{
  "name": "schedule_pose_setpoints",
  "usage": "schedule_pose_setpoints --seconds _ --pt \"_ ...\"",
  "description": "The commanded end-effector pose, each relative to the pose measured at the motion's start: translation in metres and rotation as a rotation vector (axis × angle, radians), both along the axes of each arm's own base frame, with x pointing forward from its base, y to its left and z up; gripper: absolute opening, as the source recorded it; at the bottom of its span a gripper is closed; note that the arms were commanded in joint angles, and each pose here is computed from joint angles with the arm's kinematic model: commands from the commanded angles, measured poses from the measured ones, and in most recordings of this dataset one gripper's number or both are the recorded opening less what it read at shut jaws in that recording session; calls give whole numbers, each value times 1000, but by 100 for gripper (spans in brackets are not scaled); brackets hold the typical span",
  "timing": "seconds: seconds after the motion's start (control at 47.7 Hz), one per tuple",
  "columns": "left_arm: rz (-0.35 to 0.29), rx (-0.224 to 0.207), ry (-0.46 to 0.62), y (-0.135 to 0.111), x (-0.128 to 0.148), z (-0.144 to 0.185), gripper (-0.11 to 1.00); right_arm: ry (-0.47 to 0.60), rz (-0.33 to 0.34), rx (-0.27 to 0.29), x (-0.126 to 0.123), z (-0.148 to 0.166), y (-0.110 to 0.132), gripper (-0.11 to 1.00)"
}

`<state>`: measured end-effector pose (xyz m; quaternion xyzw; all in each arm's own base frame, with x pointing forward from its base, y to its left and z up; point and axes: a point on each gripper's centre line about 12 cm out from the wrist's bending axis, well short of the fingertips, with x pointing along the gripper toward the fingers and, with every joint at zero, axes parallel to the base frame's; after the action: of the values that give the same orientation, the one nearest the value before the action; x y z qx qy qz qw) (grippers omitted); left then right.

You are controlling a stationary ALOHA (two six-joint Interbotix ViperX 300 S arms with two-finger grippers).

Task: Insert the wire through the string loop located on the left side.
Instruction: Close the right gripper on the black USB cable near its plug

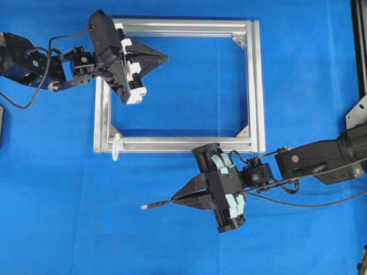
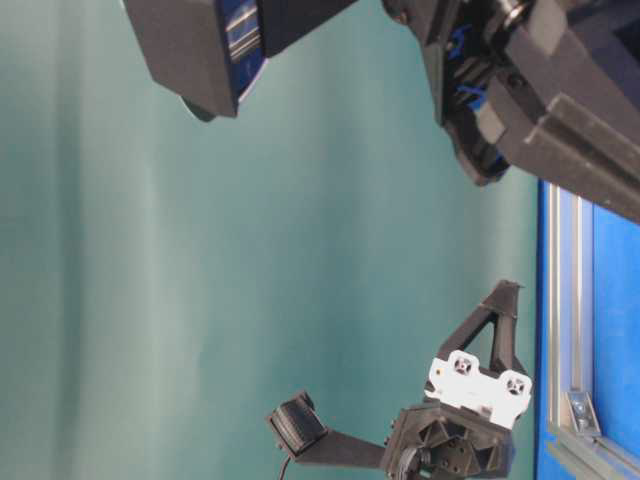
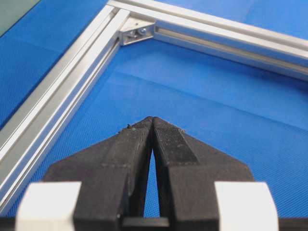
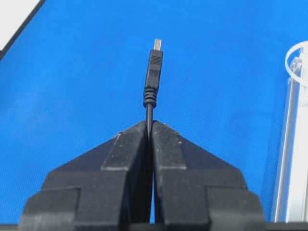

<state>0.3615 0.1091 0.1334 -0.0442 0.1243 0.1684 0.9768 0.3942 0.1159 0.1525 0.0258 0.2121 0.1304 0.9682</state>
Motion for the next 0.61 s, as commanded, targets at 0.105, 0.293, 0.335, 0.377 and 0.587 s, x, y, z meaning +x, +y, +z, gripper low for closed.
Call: schedule_pose_setpoints --seconds 0.105,0.293,0.335,0.377,0.587 --pt "0 13 -43 1 1 15 0 -48 -1 16 4 18 1 -4" --pt "1 8 -41 0 0 14 0 -47 -1 15 4 18 1 -4" --pt "1 7 -40 0 0 14 0 -47 -1 15 4 18 1 -4" --pt "1 6 -40 0 -1 14 0 -47 -1 15 4 18 1 -4" --pt "2 2 -37 0 -2 13 0 -47 -1 15 4 18 1 -4"
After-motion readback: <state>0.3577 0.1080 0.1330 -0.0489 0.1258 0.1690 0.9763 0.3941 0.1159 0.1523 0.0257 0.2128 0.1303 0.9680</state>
